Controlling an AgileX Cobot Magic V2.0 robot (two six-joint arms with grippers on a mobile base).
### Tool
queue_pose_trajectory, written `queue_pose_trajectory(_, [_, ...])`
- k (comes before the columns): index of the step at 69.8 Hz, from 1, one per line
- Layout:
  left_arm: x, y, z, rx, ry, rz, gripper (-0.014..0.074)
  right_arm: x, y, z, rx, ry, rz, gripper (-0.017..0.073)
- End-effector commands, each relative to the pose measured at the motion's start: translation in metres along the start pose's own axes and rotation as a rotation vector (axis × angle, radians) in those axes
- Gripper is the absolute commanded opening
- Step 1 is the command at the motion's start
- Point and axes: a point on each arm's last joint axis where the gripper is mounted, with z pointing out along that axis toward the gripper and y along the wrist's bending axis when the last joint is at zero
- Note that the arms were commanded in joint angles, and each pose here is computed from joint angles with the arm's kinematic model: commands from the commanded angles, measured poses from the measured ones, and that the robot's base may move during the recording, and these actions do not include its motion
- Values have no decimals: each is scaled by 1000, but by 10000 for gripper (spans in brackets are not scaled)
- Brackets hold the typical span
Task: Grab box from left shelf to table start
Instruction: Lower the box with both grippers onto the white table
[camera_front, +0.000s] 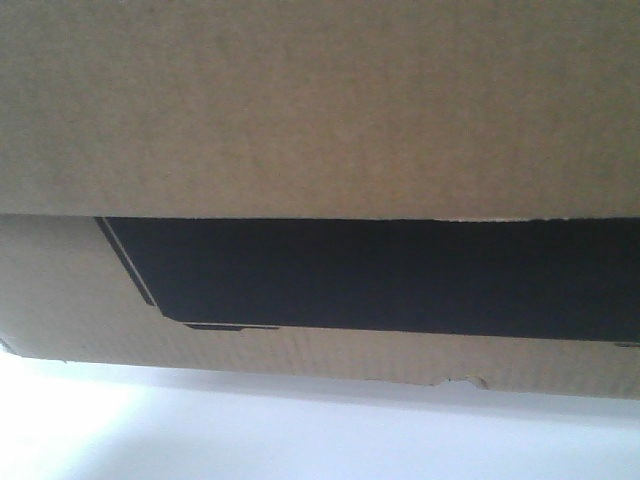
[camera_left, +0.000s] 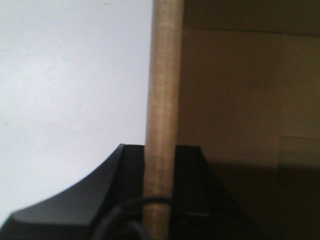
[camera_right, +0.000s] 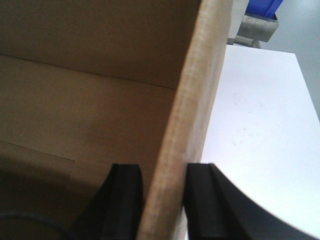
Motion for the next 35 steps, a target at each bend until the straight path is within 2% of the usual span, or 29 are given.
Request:
queue_pose_trajectory(1, [-17, -9, -15, 100, -144, -19, -104, -27, 11, -12, -130, -228, 91, 59])
queue_pose_trajectory(22, [-16, -9, -14, 102, -141, -21, -104, -27, 11, -8, -132, -215, 94, 59])
queue_pose_trajectory(35, [-20, -6, -17, 69, -169, 5, -104, -37, 15, 25, -197, -102, 161, 59])
